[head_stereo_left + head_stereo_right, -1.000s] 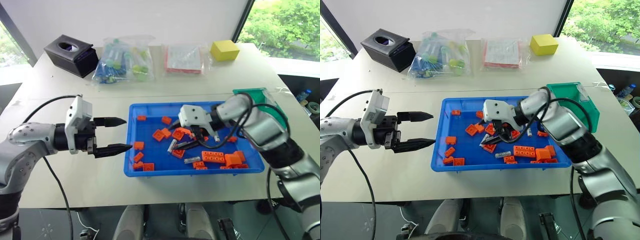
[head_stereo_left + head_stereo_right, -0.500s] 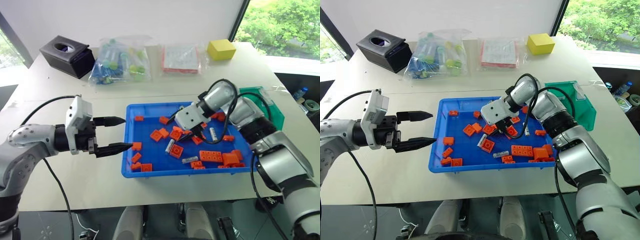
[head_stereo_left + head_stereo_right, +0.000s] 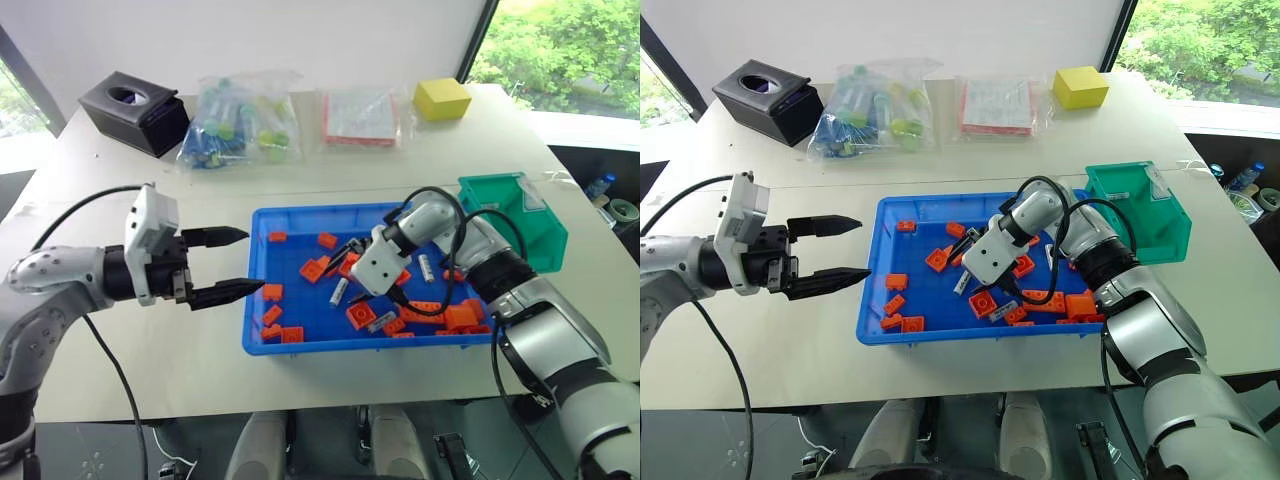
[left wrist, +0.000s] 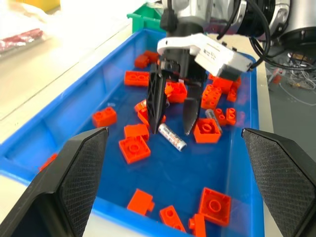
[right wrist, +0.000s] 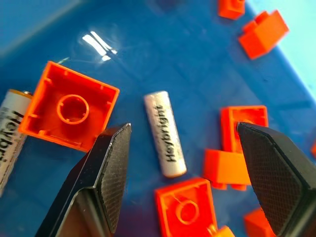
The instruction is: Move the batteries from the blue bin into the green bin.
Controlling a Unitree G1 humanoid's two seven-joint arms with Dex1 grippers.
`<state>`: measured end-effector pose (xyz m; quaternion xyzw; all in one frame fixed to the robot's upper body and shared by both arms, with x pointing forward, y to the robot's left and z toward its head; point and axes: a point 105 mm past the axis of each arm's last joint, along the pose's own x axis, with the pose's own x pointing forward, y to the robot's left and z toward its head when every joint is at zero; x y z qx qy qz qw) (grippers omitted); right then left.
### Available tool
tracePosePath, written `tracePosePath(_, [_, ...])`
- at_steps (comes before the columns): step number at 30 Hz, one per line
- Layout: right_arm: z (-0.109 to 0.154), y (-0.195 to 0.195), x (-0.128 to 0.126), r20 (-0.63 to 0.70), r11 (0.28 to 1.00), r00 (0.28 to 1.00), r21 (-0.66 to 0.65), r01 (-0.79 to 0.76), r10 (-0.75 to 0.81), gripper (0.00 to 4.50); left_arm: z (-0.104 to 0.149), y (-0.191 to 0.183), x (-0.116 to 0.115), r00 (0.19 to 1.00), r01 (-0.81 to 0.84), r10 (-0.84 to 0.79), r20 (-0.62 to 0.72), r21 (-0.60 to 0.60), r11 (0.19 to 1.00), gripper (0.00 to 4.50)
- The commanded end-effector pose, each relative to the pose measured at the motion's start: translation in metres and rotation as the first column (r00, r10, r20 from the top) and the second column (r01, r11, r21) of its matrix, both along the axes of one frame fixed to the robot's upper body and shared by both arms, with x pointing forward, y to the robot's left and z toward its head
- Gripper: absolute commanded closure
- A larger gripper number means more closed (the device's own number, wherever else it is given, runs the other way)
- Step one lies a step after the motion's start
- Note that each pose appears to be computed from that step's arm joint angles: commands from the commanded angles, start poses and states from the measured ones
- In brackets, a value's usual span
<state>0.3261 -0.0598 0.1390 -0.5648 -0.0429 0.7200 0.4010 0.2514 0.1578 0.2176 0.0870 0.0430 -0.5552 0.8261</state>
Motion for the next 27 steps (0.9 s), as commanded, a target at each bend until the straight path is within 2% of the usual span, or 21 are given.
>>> tracePosePath(1, [0.012, 0.004, 0.004, 0.051, 1.000, 0.999, 0.018, -0.016, 0.015, 1.02, 0.010, -0.001, -0.001, 0.999, 0.010, -0.009, 0.032, -0.010, 1.000, 0.00])
tracePosePath(6, [0.008, 0.011, 0.002, 0.021, 1.000, 0.999, 0.007, -0.025, 0.025, 1.02, 0.012, -0.002, 0.001, 0.999, 0.012, -0.012, 0.036, -0.010, 1.000, 0.00])
tracePosePath(11, [0.000, 0.016, -0.002, -0.065, 0.999, 0.998, -0.030, -0.015, 0.013, 1.02, 0.012, -0.003, 0.000, 0.999, 0.011, -0.010, 0.041, -0.006, 1.000, 0.00])
tracePosePath(18, [-0.007, 0.011, 0.001, -0.192, 0.991, 0.977, -0.107, 0.075, -0.094, 1.02, 0.009, -0.002, -0.003, 0.999, 0.003, -0.003, 0.037, -0.006, 1.000, 0.00])
tracePosePath(19, [-0.007, 0.010, 0.001, -0.203, 0.990, 0.973, -0.116, 0.086, -0.109, 1.53, 0.008, -0.002, -0.004, 0.999, 0.002, -0.002, 0.034, -0.005, 1.000, 0.00])
tracePosePath(22, [-0.009, 0.006, 0.002, -0.221, 0.986, 0.966, -0.132, 0.104, -0.131, 2.62, 0.007, -0.002, -0.006, 1.000, 0.000, 0.000, 0.030, -0.003, 1.000, 0.00])
tracePosePath(23, [-0.009, 0.005, 0.002, -0.225, 0.985, 0.965, -0.136, 0.107, -0.136, 3.29, 0.006, -0.002, -0.006, 1.000, -0.001, 0.001, 0.030, -0.002, 1.000, 0.00])
tracePosePath(25, [-0.011, 0.003, 0.003, -0.228, 0.984, 0.963, -0.140, 0.114, -0.144, 4.21, 0.006, -0.002, -0.006, 1.000, -0.003, 0.003, 0.031, -0.002, 1.000, 0.00])
tracePosePath(26, [-0.011, 0.003, 0.003, -0.229, 0.983, 0.962, -0.140, 0.117, -0.147, 4.46, 0.006, -0.003, -0.005, 1.000, -0.003, 0.003, 0.031, -0.003, 1.000, 0.00])
tracePosePath(27, [-0.011, 0.003, 0.003, -0.230, 0.983, 0.962, -0.138, 0.119, -0.148, 4.45, 0.006, -0.003, -0.005, 0.999, -0.003, 0.004, 0.032, -0.004, 1.000, 0.00])
